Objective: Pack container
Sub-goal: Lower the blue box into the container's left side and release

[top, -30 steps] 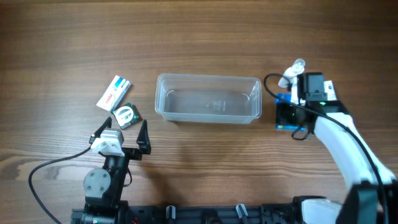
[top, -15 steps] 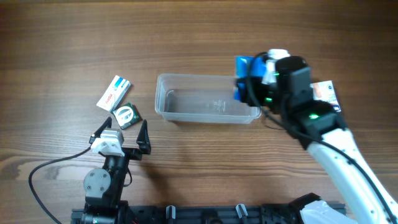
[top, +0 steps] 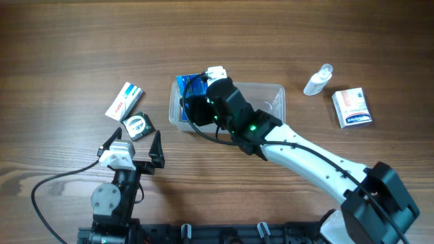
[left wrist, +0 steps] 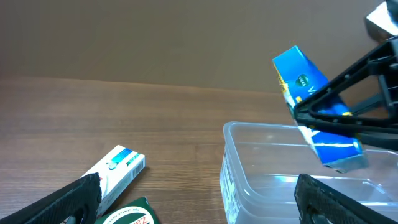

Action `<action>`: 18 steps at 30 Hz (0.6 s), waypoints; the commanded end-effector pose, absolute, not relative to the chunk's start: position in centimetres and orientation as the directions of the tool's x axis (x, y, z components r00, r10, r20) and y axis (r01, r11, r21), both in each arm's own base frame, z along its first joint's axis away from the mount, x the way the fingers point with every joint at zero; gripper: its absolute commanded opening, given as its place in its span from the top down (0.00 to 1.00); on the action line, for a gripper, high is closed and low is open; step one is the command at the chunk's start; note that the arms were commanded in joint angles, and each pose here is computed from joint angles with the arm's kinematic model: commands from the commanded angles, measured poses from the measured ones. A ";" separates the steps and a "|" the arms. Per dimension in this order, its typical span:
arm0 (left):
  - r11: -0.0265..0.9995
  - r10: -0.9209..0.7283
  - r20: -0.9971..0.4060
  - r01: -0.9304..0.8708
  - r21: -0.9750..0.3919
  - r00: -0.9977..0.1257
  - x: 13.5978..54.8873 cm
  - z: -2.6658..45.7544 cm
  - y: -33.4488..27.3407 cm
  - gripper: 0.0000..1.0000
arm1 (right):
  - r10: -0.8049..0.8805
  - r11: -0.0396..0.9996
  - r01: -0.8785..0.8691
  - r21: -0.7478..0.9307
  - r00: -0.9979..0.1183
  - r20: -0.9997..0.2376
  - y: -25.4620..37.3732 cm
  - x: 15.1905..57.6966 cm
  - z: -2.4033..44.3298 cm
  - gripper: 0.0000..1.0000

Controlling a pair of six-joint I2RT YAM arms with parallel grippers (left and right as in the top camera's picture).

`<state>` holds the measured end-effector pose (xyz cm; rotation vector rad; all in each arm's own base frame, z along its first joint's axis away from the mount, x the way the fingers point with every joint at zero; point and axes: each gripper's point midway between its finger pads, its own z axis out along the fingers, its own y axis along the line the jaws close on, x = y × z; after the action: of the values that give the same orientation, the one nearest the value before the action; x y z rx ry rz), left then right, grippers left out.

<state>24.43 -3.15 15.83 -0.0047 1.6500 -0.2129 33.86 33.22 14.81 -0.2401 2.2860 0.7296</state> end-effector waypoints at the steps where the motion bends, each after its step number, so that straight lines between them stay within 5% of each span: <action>1: 0.985 -0.116 -0.989 0.117 -0.126 -0.091 24.4 15.6 -2.9 0.00 | 0.087 0.861 -0.294 0.416 -0.721 -0.688 32.6 35.1 14.2 0.32; 7: 0.985 -0.116 -0.989 0.117 -0.126 -0.091 24.4 15.6 -2.9 0.00 | 0.067 0.884 -0.251 0.395 -0.768 -0.637 32.6 35.2 10.2 0.31; 18: 0.985 -0.116 -0.989 0.117 -0.126 -0.091 24.4 15.6 -2.9 0.00 | 0.129 0.863 -0.194 0.466 -0.808 -0.575 33.2 34.7 9.5 0.31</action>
<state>24.43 -3.14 15.83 -0.0050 1.6500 -0.2125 34.69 32.51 9.40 -0.0956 2.4031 0.6401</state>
